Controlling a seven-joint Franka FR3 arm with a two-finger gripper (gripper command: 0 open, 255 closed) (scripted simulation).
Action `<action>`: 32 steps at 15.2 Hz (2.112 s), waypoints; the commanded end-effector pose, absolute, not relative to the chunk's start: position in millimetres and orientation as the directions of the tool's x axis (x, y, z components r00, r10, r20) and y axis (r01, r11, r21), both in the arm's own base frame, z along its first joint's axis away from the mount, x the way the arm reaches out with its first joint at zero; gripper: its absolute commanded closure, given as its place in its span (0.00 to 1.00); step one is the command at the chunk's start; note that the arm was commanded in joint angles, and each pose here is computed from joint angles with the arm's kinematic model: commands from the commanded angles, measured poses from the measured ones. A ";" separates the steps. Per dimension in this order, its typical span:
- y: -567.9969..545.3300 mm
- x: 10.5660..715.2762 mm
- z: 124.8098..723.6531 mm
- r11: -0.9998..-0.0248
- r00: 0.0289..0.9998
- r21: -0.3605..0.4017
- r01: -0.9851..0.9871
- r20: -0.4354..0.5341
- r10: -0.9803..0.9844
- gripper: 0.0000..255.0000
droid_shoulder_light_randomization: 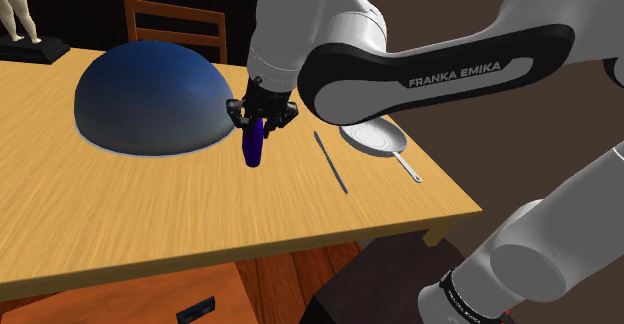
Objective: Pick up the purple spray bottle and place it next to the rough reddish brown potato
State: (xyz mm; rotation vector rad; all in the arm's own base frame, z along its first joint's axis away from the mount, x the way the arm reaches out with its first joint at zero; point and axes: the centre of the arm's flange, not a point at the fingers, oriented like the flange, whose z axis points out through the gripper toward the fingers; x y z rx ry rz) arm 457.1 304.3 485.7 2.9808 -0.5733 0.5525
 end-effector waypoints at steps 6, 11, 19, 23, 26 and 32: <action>304.6 456.1 523.8 -0.929 0.867 -0.012 -0.369 0.356 -0.349 1.00; 304.6 456.1 550.2 -0.929 0.867 -0.012 -0.369 0.356 -0.349 1.00; 304.6 456.1 592.4 -0.929 0.867 -0.012 -0.369 0.356 -0.349 1.00; 304.6 456.1 613.5 -0.929 0.867 -0.012 -0.369 0.356 -0.349 1.00; 304.6 456.1 629.3 -0.929 0.867 -0.012 -0.369 0.356 -0.349 1.00; 304.6 456.1 661.0 -0.929 0.867 -0.012 -0.369 0.356 -0.349 1.00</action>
